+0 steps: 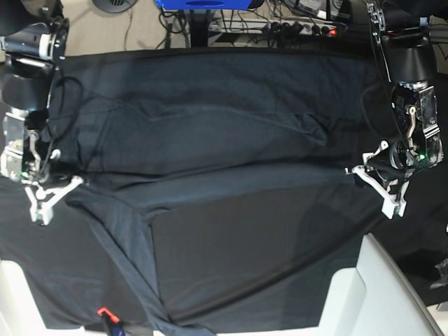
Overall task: Fold the T-shirt properly
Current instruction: 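Lift both grippers slightly, pulling the side edges toward the collar, then lower both grippers and pull the held edges back toward the hem, then hold the side edges with both grippers and drag them toward the collar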
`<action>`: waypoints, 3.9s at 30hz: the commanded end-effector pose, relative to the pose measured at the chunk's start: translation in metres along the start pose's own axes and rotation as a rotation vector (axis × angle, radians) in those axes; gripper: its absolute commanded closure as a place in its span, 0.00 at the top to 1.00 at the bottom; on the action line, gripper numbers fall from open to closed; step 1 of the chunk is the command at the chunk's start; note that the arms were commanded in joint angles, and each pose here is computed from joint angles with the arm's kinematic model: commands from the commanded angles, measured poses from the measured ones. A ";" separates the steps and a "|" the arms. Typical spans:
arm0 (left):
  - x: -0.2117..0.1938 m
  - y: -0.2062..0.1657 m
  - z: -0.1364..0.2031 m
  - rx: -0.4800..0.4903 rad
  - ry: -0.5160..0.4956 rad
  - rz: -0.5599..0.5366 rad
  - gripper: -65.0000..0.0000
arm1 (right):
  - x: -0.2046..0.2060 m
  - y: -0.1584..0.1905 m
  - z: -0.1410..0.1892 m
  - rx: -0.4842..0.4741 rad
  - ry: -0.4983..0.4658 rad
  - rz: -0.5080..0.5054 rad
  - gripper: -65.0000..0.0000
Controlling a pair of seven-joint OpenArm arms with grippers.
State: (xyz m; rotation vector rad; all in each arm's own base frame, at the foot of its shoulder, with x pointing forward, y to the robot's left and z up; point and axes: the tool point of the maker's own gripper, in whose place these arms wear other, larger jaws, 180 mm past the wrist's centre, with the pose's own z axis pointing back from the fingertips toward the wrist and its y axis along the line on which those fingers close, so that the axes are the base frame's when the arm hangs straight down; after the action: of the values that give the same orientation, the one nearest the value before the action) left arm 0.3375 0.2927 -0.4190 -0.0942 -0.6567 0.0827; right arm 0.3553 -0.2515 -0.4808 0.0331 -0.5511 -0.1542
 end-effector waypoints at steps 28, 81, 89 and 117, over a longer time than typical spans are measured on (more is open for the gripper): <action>0.019 0.003 0.004 0.003 -0.050 -0.003 0.00 | 0.094 0.019 0.007 -0.008 -0.084 0.038 0.48; 0.082 -0.001 0.014 -0.002 -0.156 -0.007 0.00 | 0.135 0.035 0.010 0.057 -0.275 0.053 0.00; 0.093 -0.005 0.017 -0.007 -0.179 -0.011 0.00 | 0.124 0.029 0.007 0.044 -0.255 0.055 0.00; 0.056 -0.012 0.037 0.007 -0.165 -0.105 0.00 | 0.086 0.016 -0.001 0.023 -0.145 0.067 0.00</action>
State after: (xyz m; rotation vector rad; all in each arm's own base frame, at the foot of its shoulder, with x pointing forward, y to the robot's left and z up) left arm 0.3486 0.2819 -0.3723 -0.0622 -0.7726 -0.0036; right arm 0.4097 -0.2402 -0.4591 0.0383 -0.6260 -0.0850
